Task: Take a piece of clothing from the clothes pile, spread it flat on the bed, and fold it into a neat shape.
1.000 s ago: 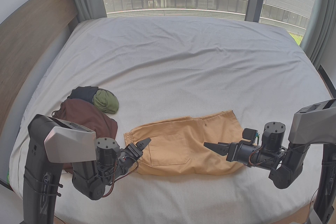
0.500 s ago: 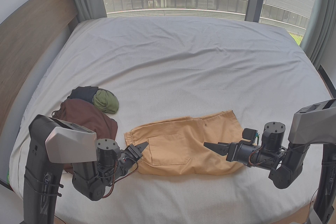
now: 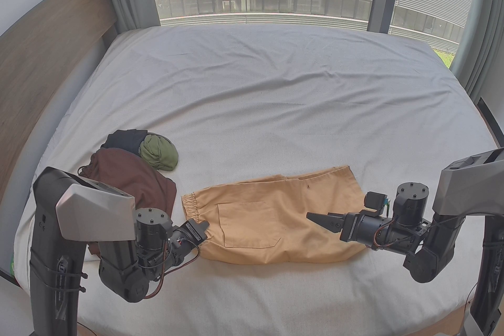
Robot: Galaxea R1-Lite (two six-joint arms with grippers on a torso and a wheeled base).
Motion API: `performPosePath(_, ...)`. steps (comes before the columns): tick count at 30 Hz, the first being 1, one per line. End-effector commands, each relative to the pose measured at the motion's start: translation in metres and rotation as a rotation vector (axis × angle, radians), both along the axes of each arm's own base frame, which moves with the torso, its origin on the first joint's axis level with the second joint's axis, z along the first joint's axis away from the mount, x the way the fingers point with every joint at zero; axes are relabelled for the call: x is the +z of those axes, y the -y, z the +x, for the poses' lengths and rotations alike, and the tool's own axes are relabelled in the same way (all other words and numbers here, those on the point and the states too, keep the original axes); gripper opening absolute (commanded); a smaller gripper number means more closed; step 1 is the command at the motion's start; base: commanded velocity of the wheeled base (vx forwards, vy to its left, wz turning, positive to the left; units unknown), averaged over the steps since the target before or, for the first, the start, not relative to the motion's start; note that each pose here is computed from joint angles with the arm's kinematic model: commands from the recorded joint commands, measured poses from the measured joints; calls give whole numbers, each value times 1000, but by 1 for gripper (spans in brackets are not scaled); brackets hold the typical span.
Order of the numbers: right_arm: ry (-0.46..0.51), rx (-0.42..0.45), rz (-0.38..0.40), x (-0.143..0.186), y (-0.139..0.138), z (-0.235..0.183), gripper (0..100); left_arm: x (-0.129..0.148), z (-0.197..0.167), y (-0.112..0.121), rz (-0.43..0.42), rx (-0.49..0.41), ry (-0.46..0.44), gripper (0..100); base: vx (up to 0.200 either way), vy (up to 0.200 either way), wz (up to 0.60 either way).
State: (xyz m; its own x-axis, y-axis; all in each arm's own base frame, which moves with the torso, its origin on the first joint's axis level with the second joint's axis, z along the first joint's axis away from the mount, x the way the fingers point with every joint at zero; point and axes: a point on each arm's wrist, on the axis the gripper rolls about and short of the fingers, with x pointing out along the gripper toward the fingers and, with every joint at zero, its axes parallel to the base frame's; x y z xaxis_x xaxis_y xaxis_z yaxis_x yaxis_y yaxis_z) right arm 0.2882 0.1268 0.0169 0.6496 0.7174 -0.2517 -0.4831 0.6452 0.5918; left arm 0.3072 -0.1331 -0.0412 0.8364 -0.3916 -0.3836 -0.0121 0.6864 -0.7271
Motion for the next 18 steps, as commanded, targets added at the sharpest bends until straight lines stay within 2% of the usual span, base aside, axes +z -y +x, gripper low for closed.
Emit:
performPosePath(1, 0, -3, 0, 0, 1, 0, 100, 9, 2, -11, 24, 20, 29, 0, 0, 0, 0)
performPosePath(3, -1, -2, 0, 0, 1, 0, 100, 14, 4, -18, 45, 30, 49, 0, 0, 0, 0)
performPosePath(18, -1, 3, -1, 0, -1, -1, 100, 25, -3, -50, 87, 79, 44, 0, 0, 0, 0)
